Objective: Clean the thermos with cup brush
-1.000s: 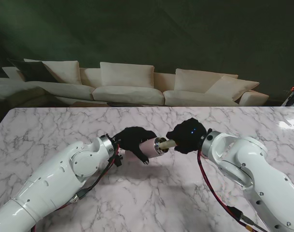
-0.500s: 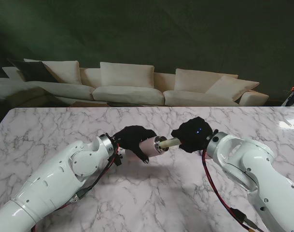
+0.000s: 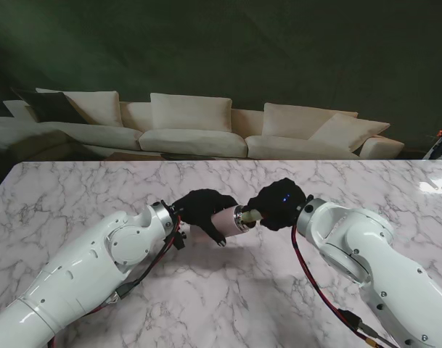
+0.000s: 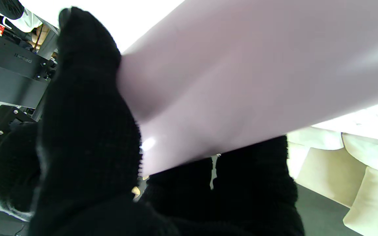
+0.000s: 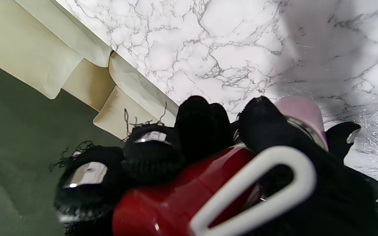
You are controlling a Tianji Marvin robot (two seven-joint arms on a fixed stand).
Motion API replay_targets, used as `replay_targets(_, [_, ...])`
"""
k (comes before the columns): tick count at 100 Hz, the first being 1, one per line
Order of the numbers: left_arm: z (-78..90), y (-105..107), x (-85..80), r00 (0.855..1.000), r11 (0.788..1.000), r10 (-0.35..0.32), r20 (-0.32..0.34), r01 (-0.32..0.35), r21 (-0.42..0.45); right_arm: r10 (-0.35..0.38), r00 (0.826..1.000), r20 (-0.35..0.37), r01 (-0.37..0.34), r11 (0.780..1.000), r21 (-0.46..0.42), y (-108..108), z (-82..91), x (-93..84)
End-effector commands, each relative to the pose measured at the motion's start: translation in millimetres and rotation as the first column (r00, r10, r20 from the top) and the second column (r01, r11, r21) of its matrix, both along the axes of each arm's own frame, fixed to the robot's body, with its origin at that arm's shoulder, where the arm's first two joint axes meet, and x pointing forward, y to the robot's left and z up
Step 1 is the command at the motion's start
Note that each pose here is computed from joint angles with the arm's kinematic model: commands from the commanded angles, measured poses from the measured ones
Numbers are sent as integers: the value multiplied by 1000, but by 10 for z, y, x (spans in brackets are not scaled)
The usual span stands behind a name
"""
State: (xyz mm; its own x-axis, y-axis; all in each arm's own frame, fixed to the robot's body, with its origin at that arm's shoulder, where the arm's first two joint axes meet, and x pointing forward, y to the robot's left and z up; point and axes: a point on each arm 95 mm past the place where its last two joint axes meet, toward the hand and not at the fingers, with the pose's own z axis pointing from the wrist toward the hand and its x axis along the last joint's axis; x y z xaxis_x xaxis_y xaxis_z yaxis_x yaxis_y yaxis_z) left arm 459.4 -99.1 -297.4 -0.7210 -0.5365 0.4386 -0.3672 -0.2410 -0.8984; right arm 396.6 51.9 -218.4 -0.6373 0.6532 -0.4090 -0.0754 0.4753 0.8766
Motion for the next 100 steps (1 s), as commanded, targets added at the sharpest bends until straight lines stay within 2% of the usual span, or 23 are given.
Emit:
replay_targets(1, [42,-36,5,1000,1000,-7,2,7,-2,0,1000,2,0,1000,2,-8,8,-23])
replay_targets(28, [-20,47,51,1000,999,7,6,-7,39,-29,999,44,28,999,32,-155,155,-97])
replay_targets(46, [-34,51,45,1000,999,10,3,-10,38,-48,998,36,46,998,44,-169,94,-93])
replay_targets(72, [29,-30,3,1000,1000,-17,15,17,15,-40,999,-8,40,997,59,-31,-34,-33])
replay_targets(100, [-3,89,13,1000,999,-5,22,4,45,-41,999,30,39,996,76,-133,110,-104])
